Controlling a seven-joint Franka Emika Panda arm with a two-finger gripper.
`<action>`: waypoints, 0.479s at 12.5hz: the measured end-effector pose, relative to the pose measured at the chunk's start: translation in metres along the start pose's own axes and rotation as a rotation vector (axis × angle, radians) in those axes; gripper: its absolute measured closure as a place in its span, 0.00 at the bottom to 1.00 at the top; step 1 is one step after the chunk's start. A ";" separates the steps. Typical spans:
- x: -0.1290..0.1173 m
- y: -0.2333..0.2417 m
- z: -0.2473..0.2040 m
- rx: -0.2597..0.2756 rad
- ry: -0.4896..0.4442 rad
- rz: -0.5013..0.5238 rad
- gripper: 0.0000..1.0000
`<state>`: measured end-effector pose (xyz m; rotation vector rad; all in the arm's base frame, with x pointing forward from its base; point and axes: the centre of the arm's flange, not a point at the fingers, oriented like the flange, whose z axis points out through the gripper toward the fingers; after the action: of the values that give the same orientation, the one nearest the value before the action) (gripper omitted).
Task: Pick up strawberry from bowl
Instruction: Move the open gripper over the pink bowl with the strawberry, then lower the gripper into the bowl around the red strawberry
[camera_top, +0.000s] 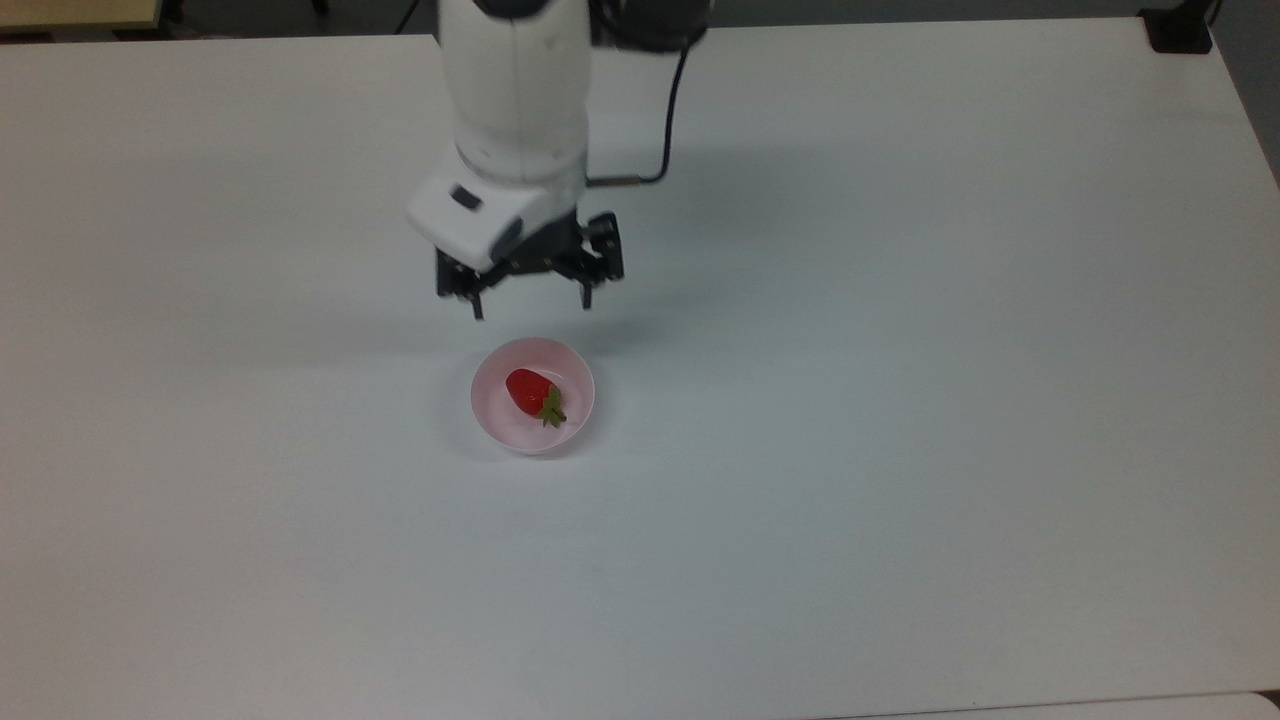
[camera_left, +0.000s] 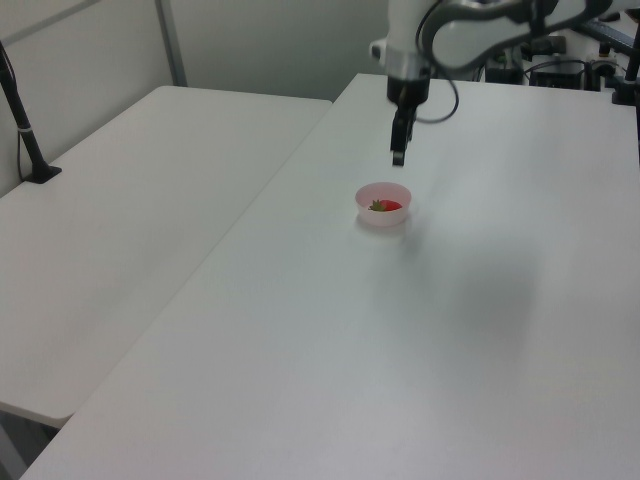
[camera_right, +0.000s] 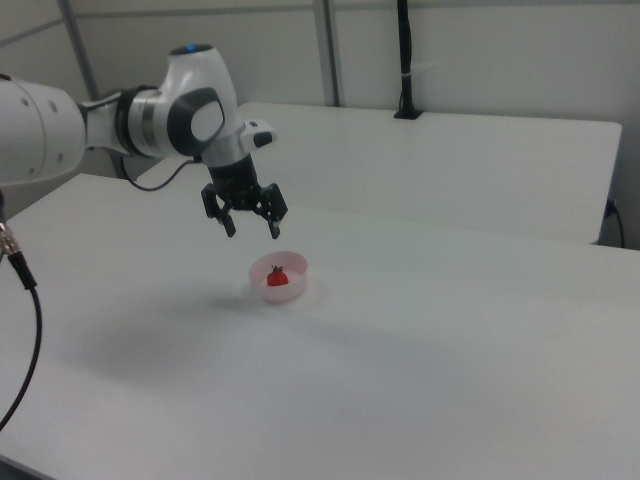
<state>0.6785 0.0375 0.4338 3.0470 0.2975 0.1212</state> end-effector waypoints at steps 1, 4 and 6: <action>0.006 -0.006 0.020 0.001 0.002 -0.032 0.01; 0.015 -0.004 0.052 0.002 -0.010 -0.113 0.12; 0.017 0.003 0.060 0.003 -0.016 -0.161 0.19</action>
<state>0.7010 0.0338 0.3760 3.0097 0.5401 0.0864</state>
